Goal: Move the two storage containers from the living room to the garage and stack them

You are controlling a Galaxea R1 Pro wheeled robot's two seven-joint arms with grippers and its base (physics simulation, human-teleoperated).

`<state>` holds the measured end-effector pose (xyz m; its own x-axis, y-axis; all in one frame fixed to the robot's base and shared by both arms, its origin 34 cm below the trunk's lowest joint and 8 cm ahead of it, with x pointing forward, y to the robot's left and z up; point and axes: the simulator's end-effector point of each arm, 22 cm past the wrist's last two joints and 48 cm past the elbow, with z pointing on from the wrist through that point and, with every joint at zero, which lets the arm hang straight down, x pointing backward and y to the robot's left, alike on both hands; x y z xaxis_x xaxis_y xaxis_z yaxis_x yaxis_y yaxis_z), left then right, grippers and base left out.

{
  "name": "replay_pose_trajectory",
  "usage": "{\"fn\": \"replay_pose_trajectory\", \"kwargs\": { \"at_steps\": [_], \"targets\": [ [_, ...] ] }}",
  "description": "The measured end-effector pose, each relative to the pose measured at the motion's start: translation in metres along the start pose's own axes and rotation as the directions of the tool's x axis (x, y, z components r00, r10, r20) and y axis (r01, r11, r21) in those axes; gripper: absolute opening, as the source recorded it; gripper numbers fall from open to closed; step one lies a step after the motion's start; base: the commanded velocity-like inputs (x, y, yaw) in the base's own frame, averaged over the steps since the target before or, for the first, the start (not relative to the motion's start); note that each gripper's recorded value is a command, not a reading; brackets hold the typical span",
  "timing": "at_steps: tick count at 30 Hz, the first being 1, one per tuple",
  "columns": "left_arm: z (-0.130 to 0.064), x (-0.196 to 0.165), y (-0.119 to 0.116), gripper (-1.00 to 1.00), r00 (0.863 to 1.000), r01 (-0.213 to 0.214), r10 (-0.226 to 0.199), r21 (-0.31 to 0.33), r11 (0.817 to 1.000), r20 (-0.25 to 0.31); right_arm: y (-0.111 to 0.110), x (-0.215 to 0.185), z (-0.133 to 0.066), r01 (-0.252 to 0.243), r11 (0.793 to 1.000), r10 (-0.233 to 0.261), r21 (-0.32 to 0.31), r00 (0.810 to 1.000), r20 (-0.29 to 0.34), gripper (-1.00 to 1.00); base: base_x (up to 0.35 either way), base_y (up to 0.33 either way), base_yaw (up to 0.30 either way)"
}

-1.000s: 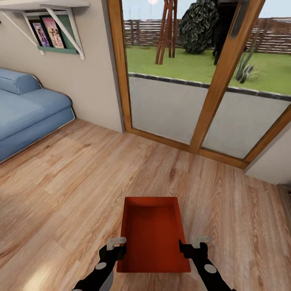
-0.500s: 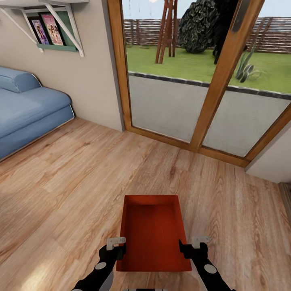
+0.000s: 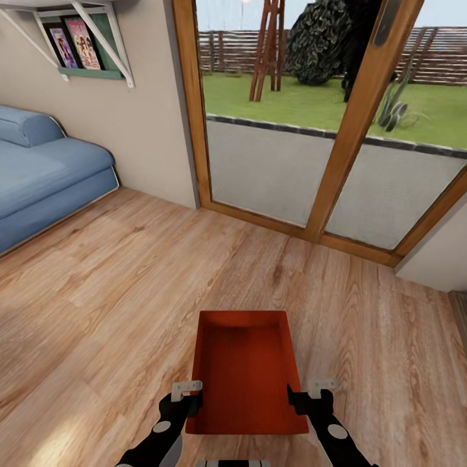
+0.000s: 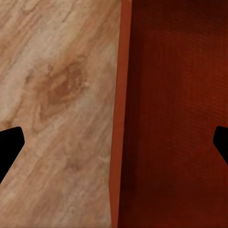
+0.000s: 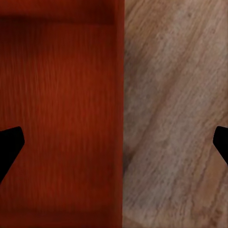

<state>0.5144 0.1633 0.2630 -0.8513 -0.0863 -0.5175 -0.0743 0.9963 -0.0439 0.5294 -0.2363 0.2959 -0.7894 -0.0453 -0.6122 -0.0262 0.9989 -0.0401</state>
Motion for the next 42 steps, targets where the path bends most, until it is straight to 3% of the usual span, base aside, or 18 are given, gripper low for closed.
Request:
{"fn": "replay_pose_trajectory", "kwargs": {
  "at_steps": [15,28,42],
  "targets": [
    [0.000,0.000,0.000,1.00,1.000,0.000,0.000,0.000,1.000,0.000,-0.001,0.000,0.000,-0.001,1.000,0.001,0.002,1.000,0.000,1.00,0.000,0.000,0.000],
    [0.021,0.020,0.001,1.00,1.000,0.000,0.000,0.000,1.000,0.000,0.001,0.022,0.018,0.001,1.000,-0.001,0.001,1.000,0.000,1.00,0.000,0.000,0.000],
    [0.030,0.029,0.002,1.00,1.000,0.000,0.000,0.000,1.000,0.000,0.002,0.033,0.027,0.001,1.000,-0.001,0.000,1.000,0.001,1.00,0.000,0.000,0.000]
  ]
}}
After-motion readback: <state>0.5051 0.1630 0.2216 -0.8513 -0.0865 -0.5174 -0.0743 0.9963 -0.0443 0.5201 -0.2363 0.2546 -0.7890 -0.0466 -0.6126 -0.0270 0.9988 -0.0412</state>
